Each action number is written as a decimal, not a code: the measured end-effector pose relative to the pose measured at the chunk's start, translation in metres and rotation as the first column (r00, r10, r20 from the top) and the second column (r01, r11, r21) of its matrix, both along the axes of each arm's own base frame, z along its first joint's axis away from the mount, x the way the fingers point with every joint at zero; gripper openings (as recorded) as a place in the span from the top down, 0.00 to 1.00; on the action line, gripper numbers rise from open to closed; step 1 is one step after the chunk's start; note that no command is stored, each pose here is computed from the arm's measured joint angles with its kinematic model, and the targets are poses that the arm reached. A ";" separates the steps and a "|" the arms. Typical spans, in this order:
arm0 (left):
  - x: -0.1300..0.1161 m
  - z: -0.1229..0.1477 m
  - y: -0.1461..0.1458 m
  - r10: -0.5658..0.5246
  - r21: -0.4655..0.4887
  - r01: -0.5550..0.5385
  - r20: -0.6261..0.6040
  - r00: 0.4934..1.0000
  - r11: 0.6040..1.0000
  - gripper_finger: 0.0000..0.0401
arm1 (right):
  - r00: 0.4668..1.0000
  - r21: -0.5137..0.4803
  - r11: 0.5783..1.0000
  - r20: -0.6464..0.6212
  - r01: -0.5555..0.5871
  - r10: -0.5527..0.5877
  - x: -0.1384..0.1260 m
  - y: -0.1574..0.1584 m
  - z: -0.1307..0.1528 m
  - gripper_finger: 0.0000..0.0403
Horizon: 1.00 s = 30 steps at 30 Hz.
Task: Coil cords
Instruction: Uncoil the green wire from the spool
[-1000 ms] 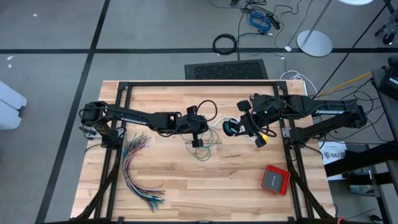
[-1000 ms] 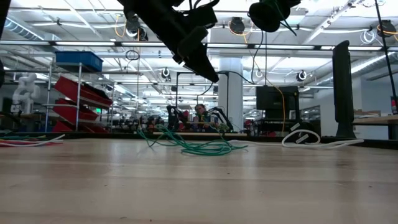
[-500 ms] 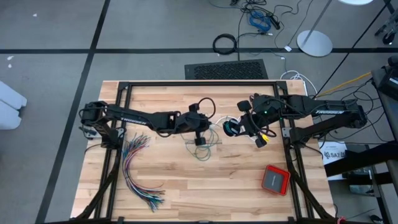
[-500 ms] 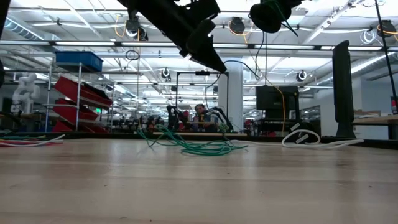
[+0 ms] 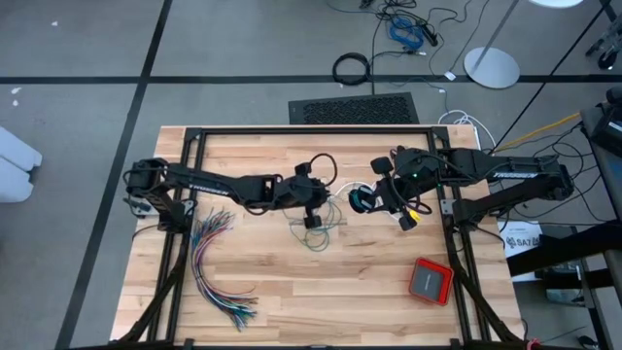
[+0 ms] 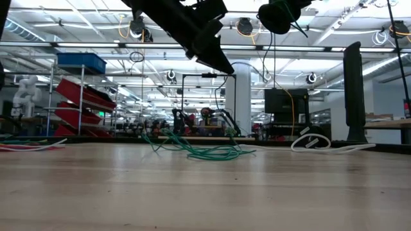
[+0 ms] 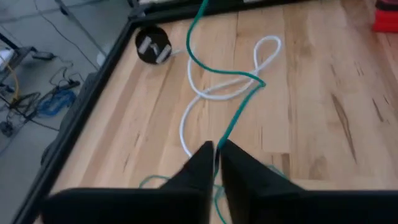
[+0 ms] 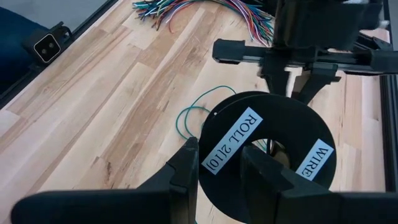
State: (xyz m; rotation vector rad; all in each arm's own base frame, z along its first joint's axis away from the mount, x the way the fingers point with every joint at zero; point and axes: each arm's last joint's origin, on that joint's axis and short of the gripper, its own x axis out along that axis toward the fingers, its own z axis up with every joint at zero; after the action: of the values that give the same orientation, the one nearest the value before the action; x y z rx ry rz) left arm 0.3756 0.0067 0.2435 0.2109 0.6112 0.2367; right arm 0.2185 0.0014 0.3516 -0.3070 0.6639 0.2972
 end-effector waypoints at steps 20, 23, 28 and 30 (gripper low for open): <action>0.019 0.029 -0.034 -0.079 -0.042 0.106 0.408 0.909 0.994 0.44 | 1.000 -0.004 1.000 0.007 -0.004 0.004 0.000 0.000 0.000 0.81; 0.026 0.018 -0.030 -0.067 -0.048 0.094 0.401 0.914 0.994 0.44 | 1.000 -0.003 1.000 0.016 -0.005 0.005 0.001 0.000 0.001 0.81; 0.037 -0.002 -0.028 -0.059 -0.076 0.098 0.400 0.915 0.992 0.44 | 1.000 0.000 1.000 0.018 -0.006 0.006 0.001 0.000 0.001 0.81; 0.039 -0.003 -0.029 -0.060 -0.075 0.101 0.422 0.904 0.992 0.44 | 1.000 0.001 1.000 0.017 -0.005 0.005 0.001 0.000 0.001 0.81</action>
State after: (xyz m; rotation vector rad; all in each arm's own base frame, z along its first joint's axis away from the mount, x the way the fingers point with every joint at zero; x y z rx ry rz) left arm 0.4142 -0.0220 0.2409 0.0872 0.1829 0.1651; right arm 0.2196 0.0016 0.3528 -0.3099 0.6463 0.2997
